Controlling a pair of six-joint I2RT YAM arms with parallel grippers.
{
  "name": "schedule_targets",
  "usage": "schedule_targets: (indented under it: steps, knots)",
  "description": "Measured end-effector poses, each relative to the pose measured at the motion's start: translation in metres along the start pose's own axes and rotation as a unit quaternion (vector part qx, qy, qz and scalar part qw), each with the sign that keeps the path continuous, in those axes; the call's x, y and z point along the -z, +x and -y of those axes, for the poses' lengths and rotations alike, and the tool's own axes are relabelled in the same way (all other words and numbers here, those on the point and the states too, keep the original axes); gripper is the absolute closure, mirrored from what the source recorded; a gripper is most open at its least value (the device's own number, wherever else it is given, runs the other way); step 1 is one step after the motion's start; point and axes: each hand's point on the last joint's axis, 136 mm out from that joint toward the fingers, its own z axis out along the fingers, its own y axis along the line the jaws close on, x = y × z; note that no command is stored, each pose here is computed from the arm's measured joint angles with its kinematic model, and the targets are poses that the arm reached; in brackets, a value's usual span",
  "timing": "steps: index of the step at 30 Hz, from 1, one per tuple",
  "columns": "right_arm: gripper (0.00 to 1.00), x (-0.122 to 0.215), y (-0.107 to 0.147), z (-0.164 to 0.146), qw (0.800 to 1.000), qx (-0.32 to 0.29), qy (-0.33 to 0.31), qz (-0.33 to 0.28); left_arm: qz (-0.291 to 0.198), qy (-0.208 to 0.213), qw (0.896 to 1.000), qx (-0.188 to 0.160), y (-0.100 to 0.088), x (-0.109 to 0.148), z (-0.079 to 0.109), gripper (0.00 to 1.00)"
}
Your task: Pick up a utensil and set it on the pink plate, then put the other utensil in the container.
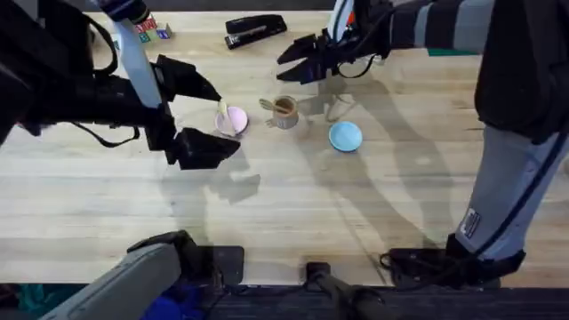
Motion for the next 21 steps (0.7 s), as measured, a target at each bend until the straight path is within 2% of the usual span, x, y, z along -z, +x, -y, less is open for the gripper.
schedule_targets:
  steps: [5, 10, 15, 21]
  knots:
    - [0.193, 0.017, 0.006, 0.010, 0.995, -0.058, 0.068, -0.038, 0.000, 0.000, 1.000, 0.000, 0.000, 0.000, 0.000, 0.006]
    - [0.193, 0.045, 0.000, 0.002, 0.983, -0.086, 0.138, -0.083, 0.000, 0.000, 1.000, 0.000, 0.000, 0.000, 0.000, 0.005]
    - [0.203, 0.071, -0.002, -0.020, 0.961, -0.108, 0.209, -0.145, 0.000, 0.000, 1.000, 0.000, 0.000, 0.000, 0.000, 0.006]
    - [0.204, 0.111, -0.006, -0.044, 0.924, -0.109, 0.301, -0.210, 0.000, 0.000, 1.000, 0.000, 0.000, 0.000, 0.000, 0.006]
